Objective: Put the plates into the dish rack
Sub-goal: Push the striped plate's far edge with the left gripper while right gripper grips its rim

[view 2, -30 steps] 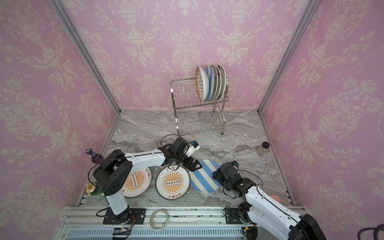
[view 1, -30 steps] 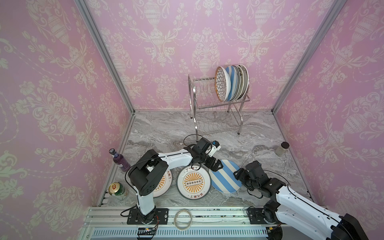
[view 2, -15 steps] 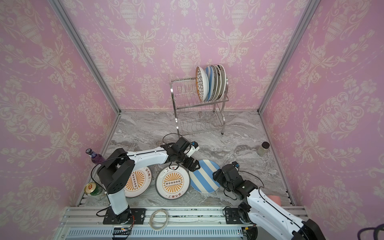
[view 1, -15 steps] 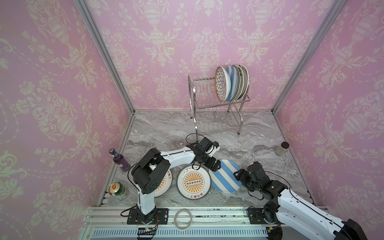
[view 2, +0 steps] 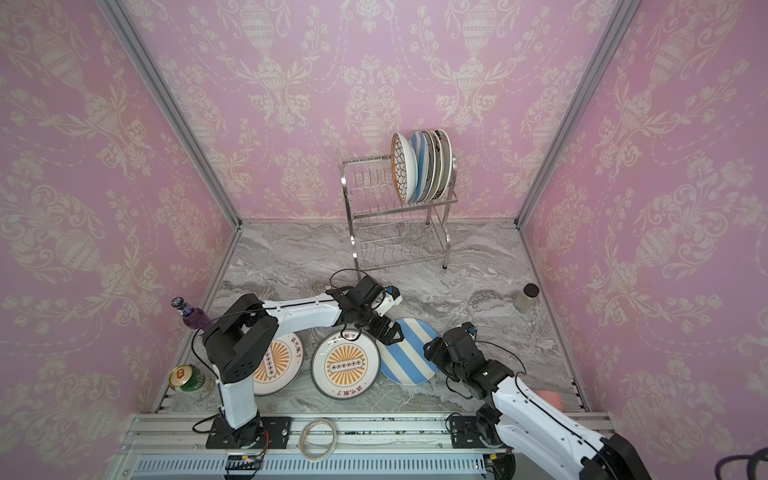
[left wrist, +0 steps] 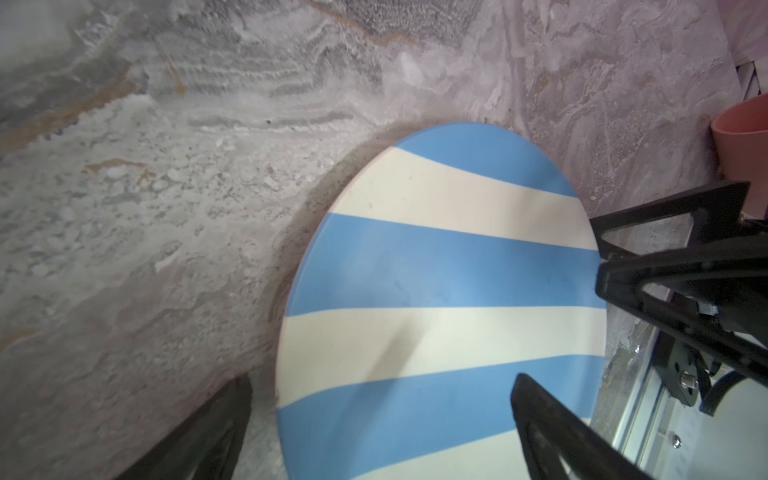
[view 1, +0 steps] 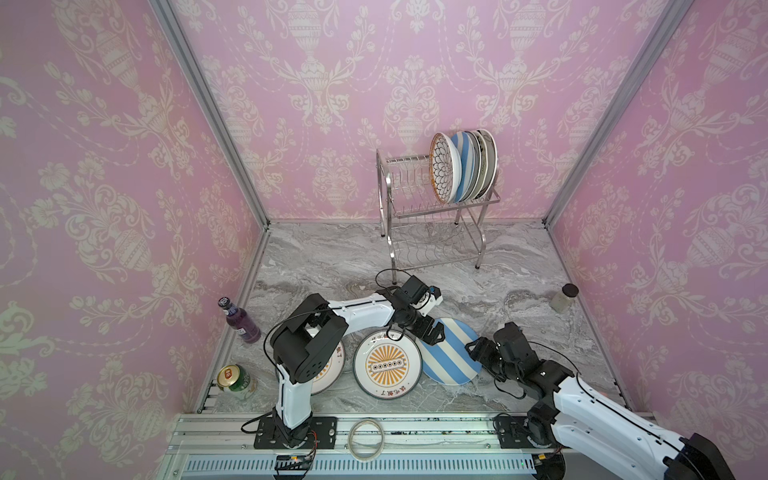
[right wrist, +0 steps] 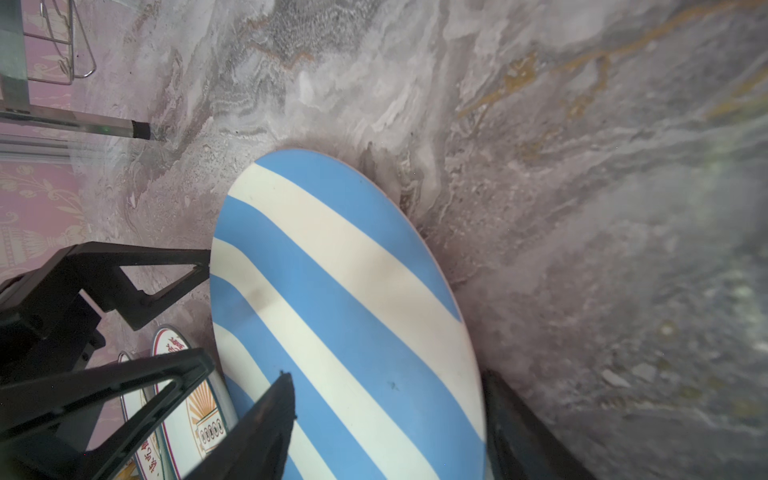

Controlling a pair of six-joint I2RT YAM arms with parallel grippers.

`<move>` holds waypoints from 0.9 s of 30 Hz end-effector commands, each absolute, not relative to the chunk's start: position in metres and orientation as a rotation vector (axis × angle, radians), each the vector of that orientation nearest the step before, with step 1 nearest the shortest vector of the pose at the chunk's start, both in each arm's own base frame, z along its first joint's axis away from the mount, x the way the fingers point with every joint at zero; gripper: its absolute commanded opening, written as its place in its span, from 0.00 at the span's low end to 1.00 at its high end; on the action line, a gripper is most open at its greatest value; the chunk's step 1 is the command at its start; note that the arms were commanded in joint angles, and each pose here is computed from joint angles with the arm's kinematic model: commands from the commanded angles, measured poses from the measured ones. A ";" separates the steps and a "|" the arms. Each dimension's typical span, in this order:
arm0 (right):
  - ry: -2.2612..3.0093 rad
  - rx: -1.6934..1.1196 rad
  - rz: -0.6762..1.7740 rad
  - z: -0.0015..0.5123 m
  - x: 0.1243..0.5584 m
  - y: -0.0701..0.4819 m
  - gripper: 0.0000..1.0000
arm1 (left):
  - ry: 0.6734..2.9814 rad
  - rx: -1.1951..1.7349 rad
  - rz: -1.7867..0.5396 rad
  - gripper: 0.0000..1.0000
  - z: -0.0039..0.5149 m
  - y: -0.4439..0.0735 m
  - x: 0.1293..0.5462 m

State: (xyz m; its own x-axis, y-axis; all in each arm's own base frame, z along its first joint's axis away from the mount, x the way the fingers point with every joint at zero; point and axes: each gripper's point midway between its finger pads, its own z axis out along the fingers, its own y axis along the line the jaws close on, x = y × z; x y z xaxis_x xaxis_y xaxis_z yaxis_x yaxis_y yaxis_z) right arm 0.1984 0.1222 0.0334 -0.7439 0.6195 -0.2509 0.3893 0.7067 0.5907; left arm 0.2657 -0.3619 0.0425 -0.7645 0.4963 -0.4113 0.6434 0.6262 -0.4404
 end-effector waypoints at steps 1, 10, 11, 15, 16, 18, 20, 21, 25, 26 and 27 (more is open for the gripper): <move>2.634 0.810 0.608 -0.002 0.169 0.111 0.71 | 2.616 0.951 -0.943 0.99 0.041 -0.375 0.254; 2.555 0.803 0.666 0.007 0.186 0.115 0.70 | 2.594 0.976 -0.973 0.99 0.044 -0.384 0.254; 2.538 0.804 0.678 0.009 0.189 0.115 0.69 | 2.585 0.979 -0.979 0.99 0.046 -0.386 0.255; 2.482 0.796 0.721 0.019 0.199 0.116 0.61 | 2.552 0.989 -1.002 0.99 0.051 -0.395 0.261; 2.474 0.792 0.728 0.021 0.200 0.117 0.61 | 2.541 0.990 -1.007 0.99 0.053 -0.397 0.262; 2.461 0.784 0.746 0.025 0.203 0.118 0.61 | 2.524 0.985 -1.017 0.99 0.055 -0.400 0.265; 2.452 0.783 0.762 0.028 0.205 0.118 0.57 | 2.520 0.985 -1.017 0.99 0.055 -0.402 0.268; 2.442 0.782 0.773 0.028 0.206 0.117 0.56 | 2.518 0.988 -1.019 0.99 0.055 -0.403 0.268; 2.373 0.797 0.861 0.033 0.211 0.119 0.48 | 2.517 0.987 -1.020 0.99 0.052 -0.406 0.271; 2.357 0.799 0.884 0.033 0.211 0.120 0.47 | 2.517 0.989 -1.019 0.99 0.052 -0.406 0.271; 2.335 0.804 0.901 0.035 0.213 0.120 0.44 | 2.515 0.989 -1.015 0.99 0.052 -0.406 0.271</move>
State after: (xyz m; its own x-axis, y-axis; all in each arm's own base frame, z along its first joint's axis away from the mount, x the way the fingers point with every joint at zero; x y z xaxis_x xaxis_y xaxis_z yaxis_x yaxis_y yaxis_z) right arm 0.2111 0.1097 0.0309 -0.6899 0.6749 -0.2619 0.3848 0.6483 0.6570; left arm 0.2864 -0.3849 0.0450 -0.7535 0.4783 -0.4511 0.6553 0.6015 -0.4568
